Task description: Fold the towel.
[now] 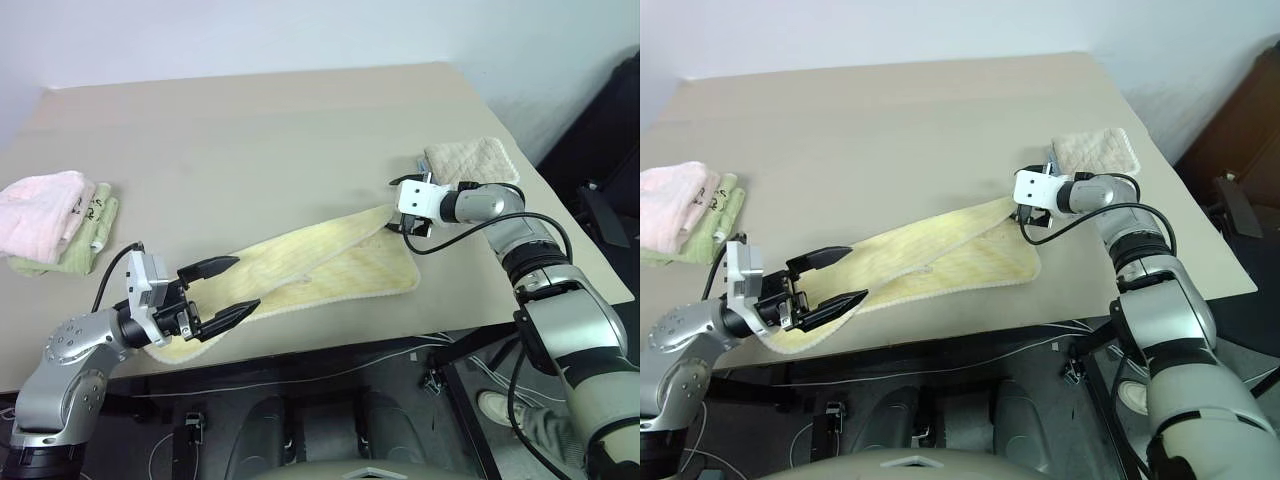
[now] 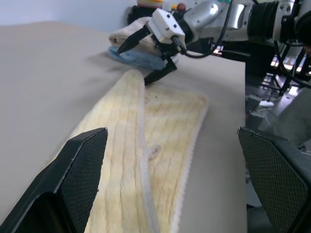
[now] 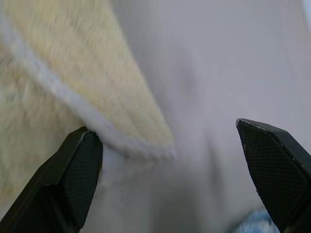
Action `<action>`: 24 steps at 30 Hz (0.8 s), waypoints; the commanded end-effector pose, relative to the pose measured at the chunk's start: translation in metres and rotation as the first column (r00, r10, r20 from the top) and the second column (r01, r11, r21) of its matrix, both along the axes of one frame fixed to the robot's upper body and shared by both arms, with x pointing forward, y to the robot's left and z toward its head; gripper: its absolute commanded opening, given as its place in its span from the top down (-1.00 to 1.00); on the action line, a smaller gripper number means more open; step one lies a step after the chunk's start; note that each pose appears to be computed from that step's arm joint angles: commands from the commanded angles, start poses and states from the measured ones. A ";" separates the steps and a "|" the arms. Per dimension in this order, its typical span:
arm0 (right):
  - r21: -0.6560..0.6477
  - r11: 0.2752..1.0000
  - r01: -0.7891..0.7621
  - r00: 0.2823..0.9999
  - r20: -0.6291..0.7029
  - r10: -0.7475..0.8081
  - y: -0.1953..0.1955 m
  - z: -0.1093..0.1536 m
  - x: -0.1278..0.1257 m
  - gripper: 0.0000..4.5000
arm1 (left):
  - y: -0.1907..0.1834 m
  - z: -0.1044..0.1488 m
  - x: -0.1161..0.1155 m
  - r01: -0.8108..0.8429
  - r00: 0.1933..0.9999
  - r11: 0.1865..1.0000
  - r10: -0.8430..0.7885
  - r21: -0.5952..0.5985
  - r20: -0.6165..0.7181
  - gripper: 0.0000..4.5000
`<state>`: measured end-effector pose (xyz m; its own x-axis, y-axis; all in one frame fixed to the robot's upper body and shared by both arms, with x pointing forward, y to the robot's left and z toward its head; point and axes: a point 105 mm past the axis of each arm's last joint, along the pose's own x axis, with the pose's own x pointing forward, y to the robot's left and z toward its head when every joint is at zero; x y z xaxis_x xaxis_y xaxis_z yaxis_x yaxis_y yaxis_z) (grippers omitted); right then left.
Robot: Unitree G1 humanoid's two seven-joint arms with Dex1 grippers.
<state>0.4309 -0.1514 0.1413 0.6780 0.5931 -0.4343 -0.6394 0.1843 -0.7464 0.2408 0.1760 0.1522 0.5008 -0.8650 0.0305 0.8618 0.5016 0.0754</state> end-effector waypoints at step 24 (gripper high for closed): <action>0.416 0.902 -0.115 0.977 0.212 0.026 0.032 0.095 0.000 0.99 | 0.012 -0.012 -0.015 0.023 1.000 0.999 -0.023 0.035 0.006 -1.00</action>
<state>0.4298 -0.1206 0.2040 0.6593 0.7436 -0.1113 -0.5762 0.4046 -0.7101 0.2276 0.1850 0.1360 0.4766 -0.8791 -0.0076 0.8776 0.4752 0.0635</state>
